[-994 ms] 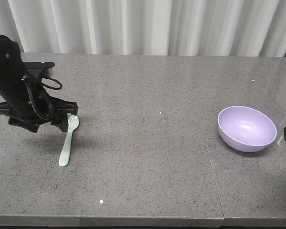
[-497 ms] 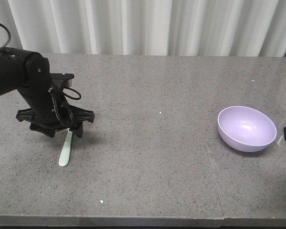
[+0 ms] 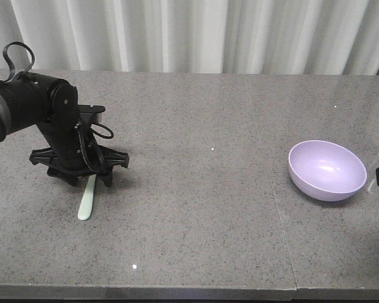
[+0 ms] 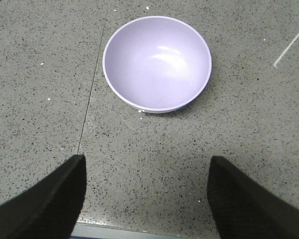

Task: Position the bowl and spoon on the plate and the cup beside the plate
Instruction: 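Lower the left gripper onto the pale green spoon handle and close, then lift the spoon with the left gripper toward the robot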

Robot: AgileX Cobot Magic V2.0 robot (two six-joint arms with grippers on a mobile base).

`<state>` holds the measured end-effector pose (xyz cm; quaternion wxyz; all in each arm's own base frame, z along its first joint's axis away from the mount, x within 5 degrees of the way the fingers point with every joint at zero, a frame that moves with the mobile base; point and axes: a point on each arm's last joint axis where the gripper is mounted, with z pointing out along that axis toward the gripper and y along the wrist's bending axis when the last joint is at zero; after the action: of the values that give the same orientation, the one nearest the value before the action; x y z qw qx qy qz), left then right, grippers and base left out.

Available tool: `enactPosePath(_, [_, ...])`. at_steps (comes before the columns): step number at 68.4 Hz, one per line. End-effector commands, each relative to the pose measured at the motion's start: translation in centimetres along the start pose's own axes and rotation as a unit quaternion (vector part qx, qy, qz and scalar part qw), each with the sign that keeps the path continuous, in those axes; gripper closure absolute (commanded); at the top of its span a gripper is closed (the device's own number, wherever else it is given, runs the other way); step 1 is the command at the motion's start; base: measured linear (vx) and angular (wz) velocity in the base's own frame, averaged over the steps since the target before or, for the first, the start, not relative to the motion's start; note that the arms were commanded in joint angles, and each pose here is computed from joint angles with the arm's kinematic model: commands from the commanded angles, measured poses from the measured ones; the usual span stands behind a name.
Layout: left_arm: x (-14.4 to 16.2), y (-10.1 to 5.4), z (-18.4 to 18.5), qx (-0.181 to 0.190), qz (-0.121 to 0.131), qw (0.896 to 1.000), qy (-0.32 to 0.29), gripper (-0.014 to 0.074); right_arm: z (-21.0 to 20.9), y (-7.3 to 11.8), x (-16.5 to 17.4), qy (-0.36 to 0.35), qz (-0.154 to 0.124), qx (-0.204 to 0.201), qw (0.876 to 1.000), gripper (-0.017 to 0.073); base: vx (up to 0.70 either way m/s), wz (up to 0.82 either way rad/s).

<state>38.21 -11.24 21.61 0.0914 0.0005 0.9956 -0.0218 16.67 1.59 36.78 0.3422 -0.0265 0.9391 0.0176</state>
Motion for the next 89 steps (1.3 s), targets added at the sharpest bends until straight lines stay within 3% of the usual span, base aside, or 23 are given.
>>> enactPosePath(1, [0.0,-0.3,-1.6,0.013,-0.008,1.0,-0.013,0.0196,-1.0,-0.1,-1.1,-0.048,-0.003,0.002,0.999,0.005,0.0,0.0])
enactPosePath(10, [0.0,-0.3,-1.6,0.012,-0.008,1.0,-0.01,0.0351,-1.0,-0.1,-1.1,-0.048,-0.003,0.002,0.999,0.005,0.0,0.0])
enactPosePath(21, [0.0,-0.2,-1.6,0.009,-0.006,1.0,-0.011,0.0604,-1.0,-0.1,-1.1,-0.048,-0.003,0.002,0.999,0.005,0.0,0.0])
enactPosePath(40, [0.3,0.0,-4.0,0.012,-0.004,0.999,-0.037,0.0601,-1.0,-0.1,-1.1,-0.048,-0.003,0.002,0.999,0.005,0.0,0.0])
enactPosePath(67, [5.0,1.6,-17.4,0.052,-0.005,0.983,-0.176,0.0601,-1.0,-0.1,-1.1,-0.048,-0.003,0.002,0.999,0.0053,0.0,0.0])
enactPosePath(89, [10.3,4.0,-24.4,0.031,-0.003,0.968,-0.248,0.0601,-1.0,-0.1,-1.1,-0.048,-0.003,0.002,0.999,0.0053,0.0,0.0])
